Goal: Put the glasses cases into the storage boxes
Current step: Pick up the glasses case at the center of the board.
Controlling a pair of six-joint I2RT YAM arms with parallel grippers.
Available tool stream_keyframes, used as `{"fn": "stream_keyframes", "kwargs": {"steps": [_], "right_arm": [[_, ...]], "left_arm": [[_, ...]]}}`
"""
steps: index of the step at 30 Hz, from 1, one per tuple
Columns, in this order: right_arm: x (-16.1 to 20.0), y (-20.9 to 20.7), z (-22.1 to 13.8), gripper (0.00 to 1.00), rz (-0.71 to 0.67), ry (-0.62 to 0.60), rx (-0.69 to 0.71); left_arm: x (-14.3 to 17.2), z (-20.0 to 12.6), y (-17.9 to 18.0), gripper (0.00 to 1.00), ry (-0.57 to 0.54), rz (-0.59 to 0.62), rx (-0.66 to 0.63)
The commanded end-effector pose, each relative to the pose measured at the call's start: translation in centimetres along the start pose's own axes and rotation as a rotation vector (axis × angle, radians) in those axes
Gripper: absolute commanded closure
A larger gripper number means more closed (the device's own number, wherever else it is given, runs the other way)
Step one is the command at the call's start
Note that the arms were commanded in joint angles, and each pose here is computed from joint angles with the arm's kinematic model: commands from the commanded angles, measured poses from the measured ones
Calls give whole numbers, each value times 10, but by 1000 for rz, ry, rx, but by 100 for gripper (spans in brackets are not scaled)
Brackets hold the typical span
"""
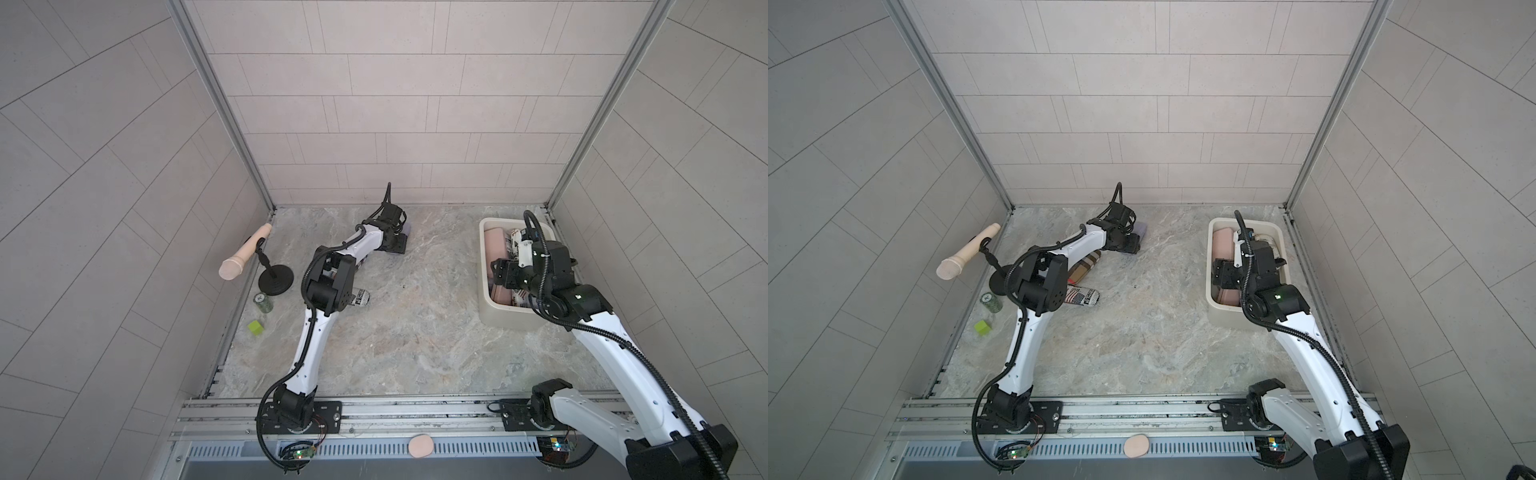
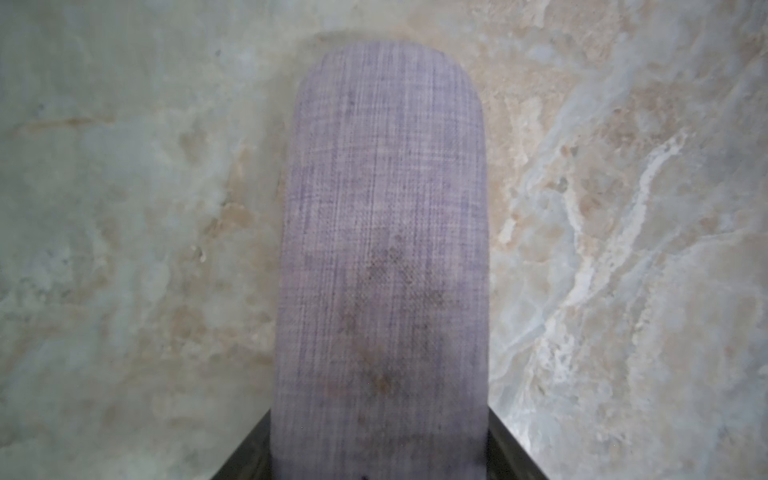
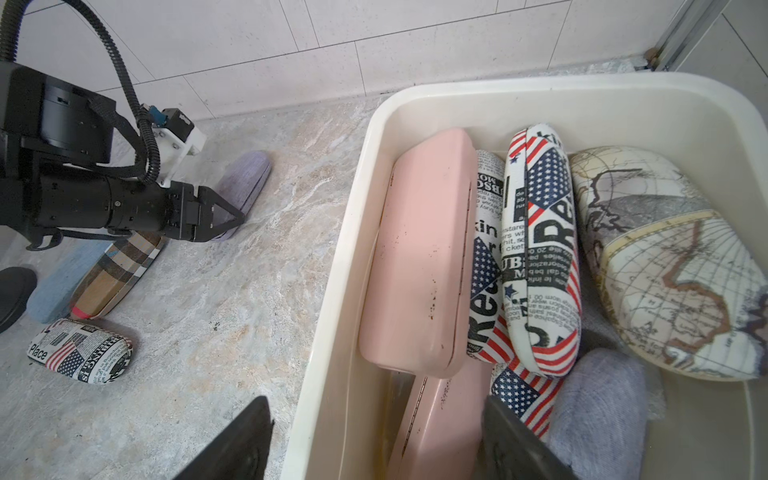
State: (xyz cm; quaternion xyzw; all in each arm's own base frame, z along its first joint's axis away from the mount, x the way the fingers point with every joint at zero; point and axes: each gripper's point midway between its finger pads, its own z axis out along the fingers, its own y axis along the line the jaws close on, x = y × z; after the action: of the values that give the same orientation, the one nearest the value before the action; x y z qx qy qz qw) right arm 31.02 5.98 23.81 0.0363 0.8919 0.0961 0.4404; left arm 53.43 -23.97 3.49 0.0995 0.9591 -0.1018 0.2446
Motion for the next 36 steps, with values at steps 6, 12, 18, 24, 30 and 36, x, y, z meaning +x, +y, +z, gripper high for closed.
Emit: {"fn": "stream_keyframes", "kwargs": {"steps": [6, 12, 18, 24, 30, 36], "right_arm": [[-17, 7, -18, 20, 44, -68, -31], [-31, 29, -22, 21, 118, -100, -154], [-58, 68, -12, 21, 291, -70, -351], [-78, 111, -5, 22, 332, -54, -516], [-73, 117, 4, 24, 345, -59, -470], [-67, 129, 14, 33, 340, -31, -490]], "left_arm": [[-23, -82, -61, 52, -205, -191, 278], [-4, -155, -122, 52, -371, -122, 523], [26, -232, -182, 52, -645, -75, 736], [43, -258, -205, 52, -692, -35, 806], [39, -264, -209, 51, -711, -31, 835], [36, -266, -221, 51, -688, -13, 887]]}}
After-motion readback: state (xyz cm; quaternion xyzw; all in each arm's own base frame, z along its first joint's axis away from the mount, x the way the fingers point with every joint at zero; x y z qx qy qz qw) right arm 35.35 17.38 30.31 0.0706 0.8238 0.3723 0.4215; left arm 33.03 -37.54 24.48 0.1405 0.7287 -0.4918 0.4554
